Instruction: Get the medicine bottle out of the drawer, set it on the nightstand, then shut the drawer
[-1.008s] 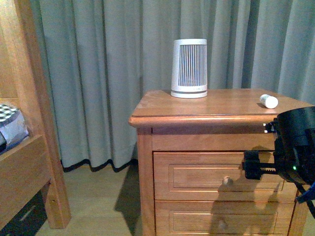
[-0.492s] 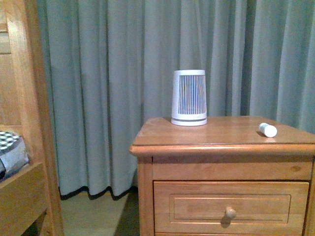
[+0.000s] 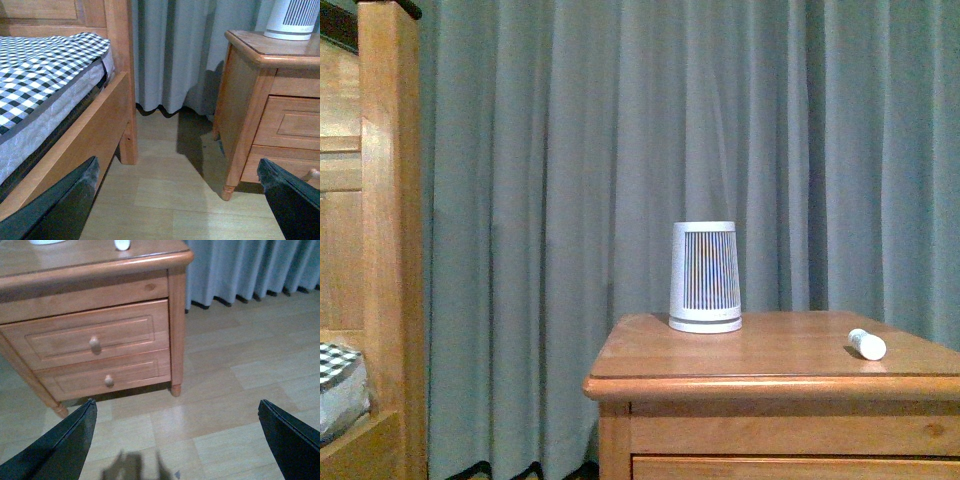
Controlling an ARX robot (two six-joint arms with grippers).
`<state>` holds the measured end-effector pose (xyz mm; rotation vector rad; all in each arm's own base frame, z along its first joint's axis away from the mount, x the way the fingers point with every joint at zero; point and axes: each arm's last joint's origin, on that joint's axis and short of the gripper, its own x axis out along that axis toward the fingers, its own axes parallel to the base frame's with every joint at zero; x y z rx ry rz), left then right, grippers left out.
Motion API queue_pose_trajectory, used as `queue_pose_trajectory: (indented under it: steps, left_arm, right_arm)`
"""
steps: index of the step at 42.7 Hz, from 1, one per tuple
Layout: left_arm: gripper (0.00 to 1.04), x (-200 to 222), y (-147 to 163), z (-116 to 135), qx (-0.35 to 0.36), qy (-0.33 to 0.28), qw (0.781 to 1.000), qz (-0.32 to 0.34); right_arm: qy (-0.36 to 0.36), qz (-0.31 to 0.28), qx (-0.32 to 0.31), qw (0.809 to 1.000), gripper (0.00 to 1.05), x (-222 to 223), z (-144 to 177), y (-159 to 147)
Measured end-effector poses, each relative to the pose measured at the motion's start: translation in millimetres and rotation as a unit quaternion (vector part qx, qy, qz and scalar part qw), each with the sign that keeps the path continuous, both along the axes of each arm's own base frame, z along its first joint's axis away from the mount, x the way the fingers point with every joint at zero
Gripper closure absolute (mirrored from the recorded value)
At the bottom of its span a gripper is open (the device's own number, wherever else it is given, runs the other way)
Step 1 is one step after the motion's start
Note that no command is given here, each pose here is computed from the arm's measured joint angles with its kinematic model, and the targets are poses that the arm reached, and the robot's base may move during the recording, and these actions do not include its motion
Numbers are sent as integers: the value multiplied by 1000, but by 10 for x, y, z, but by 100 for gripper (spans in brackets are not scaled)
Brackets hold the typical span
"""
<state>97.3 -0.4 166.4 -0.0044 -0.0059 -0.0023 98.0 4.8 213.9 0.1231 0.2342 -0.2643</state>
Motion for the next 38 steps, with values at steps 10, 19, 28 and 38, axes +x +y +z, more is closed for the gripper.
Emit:
queue_pose_trajectory:
  steps: [10, 19, 28, 38]
  left_arm:
    - [7, 0, 0, 0, 0, 0, 1000, 0]
    - [7, 0, 0, 0, 0, 0, 1000, 0]
    - [7, 0, 0, 0, 0, 0, 1000, -1]
    - [7, 0, 0, 0, 0, 0, 1000, -1]
  right_arm:
    - [-36, 16, 2, 999, 7, 2, -122, 23]
    - [-115, 116, -29, 986, 29, 0, -176, -40]
    - [-113, 132, -54, 983, 76, 2, -306, -45]
    - [-114, 132, -58, 983, 102, 0, -374, -45]
